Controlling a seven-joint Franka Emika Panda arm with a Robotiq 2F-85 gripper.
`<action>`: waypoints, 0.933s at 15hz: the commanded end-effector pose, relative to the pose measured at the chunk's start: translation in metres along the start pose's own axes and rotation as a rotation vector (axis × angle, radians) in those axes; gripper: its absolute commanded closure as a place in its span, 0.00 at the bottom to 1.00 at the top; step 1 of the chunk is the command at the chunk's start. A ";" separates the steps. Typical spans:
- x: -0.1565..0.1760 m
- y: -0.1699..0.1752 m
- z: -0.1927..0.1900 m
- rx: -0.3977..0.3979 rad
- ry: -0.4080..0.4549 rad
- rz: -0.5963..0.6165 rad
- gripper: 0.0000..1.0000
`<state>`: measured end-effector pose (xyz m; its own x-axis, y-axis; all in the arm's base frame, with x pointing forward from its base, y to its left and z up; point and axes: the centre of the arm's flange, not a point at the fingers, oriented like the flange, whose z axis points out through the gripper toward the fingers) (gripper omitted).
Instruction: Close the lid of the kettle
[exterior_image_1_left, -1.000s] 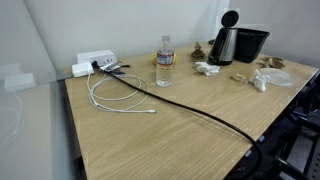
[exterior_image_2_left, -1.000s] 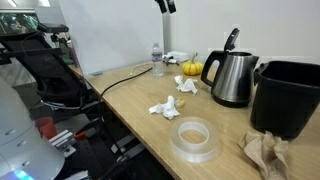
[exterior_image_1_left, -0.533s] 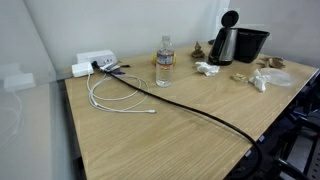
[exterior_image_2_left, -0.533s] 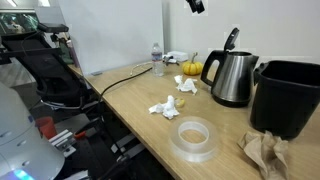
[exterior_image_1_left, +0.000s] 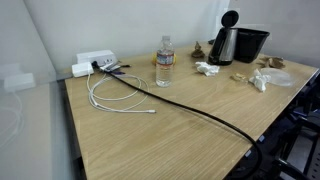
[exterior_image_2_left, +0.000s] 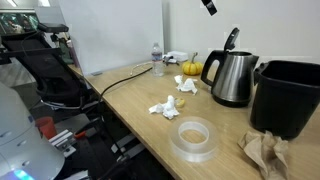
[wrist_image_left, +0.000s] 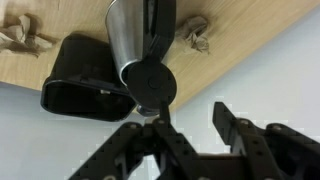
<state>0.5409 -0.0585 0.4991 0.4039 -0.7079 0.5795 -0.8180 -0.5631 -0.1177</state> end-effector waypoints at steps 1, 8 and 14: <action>0.002 -0.005 0.018 -0.048 0.040 0.060 0.81; 0.005 -0.003 0.045 -0.102 0.095 0.122 1.00; 0.001 0.005 0.062 -0.105 0.123 0.128 1.00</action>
<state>0.5603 -0.0733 0.4653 0.2612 -0.7242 0.6382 -0.8914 -0.4346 -0.1283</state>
